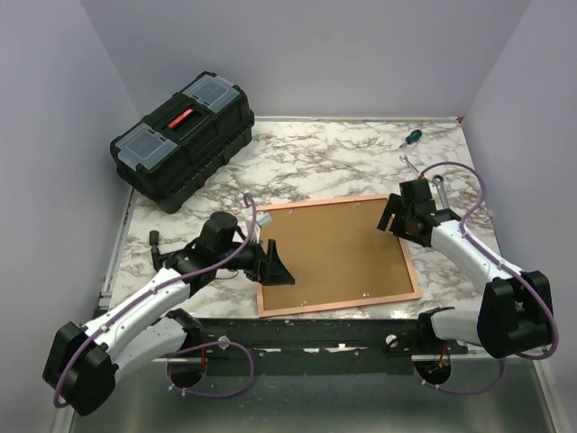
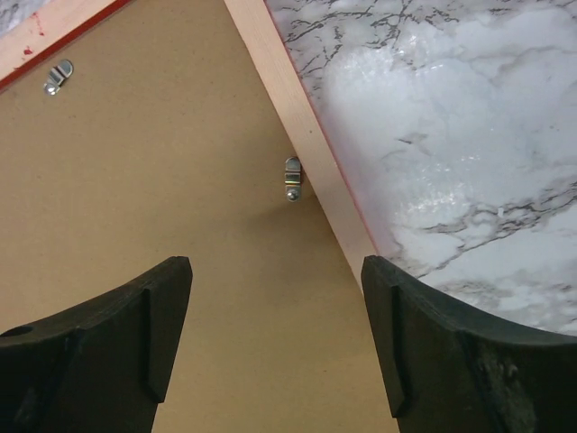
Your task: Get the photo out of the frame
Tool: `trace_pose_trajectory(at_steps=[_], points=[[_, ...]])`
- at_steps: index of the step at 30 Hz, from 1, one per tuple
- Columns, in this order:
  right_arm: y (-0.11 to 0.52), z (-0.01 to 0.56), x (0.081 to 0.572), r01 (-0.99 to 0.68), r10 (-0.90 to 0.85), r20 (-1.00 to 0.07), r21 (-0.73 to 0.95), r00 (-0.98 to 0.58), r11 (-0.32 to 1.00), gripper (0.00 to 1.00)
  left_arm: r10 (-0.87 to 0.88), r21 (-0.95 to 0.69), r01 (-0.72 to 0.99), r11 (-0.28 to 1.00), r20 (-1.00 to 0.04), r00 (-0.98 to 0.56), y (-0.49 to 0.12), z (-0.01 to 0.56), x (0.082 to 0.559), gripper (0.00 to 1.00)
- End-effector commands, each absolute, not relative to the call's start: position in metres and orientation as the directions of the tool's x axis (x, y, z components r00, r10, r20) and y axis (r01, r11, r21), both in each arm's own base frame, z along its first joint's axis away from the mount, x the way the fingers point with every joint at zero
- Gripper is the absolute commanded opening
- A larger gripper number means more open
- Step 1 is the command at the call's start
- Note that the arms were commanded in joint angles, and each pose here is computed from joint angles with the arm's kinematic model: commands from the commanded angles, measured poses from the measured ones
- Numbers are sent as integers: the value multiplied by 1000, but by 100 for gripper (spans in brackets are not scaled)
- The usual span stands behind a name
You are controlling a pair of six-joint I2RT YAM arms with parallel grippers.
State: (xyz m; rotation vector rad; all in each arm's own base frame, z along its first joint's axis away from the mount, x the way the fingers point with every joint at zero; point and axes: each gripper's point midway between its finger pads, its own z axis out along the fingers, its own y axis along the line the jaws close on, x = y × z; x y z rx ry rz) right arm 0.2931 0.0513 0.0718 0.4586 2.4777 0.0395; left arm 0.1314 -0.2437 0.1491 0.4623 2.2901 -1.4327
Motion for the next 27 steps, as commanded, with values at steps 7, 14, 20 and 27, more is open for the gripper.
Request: trace_pose_trajectory(at_steps=[7,14,20,27], points=[[36,69,292,369,361,-575,108,-734,923,81,331,-452,798,399,-740,-585,-304,162,116,82],[64,142,291,285,465,-640,369,-612,885,82,545,-23,936,352,-808,-224,-349,131,105,84],[55,253,273,218,569,-738,527,-362,822,83,639,66,956,286,-756,-139,-376,90,106,74],[43,287,252,193,553,-781,518,-291,833,83,712,106,971,215,-697,-82,-402,63,90,59]])
